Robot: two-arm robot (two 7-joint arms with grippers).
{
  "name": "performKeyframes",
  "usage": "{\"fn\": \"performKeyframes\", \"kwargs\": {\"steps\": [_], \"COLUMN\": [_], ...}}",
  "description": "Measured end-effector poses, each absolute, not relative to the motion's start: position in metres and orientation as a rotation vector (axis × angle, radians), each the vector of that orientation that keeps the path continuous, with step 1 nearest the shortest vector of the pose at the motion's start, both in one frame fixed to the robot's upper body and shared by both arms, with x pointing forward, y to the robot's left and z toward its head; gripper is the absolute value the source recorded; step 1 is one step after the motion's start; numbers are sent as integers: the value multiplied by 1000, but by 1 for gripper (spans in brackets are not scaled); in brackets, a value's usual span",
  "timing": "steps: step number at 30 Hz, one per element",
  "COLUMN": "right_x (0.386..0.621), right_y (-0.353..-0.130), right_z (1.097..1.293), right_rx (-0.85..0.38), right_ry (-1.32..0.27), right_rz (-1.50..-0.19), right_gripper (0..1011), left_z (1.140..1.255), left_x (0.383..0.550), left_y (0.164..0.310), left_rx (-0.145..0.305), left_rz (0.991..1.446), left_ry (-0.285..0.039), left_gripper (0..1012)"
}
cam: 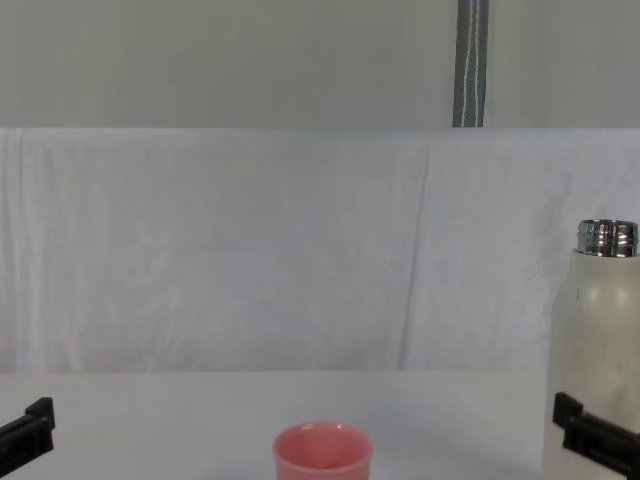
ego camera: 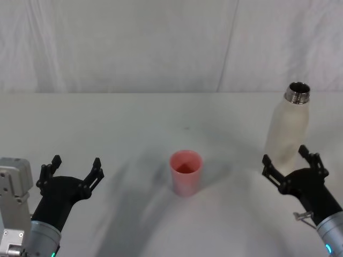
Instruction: Grasp the thermos with one hand and pour water into the cup lid.
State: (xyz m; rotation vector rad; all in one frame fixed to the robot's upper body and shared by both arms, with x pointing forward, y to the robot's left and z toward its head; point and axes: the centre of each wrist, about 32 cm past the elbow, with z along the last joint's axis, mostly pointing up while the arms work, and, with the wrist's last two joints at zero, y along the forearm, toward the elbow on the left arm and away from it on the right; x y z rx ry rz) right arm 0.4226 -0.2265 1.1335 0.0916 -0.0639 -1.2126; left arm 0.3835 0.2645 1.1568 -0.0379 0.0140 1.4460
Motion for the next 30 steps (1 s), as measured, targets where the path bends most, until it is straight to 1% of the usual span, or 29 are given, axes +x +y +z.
{"fn": "performKeyframes", "kwargs": {"steps": [12, 30], "right_x": [408, 406], "right_y": [-213, -201], "right_z": [1122, 1109], "right_rx": [75, 29], "right_ry": [-30, 0], "right_rz": [-1138, -1088], "right_gripper": [1003, 1003], "left_z": [1157, 1157], "left_x": [384, 384], "left_y": [265, 265], "left_rx": [-38, -38], "left_rz": [1446, 1446], "left_ry": [14, 14], "left_gripper": [1001, 1001]}}
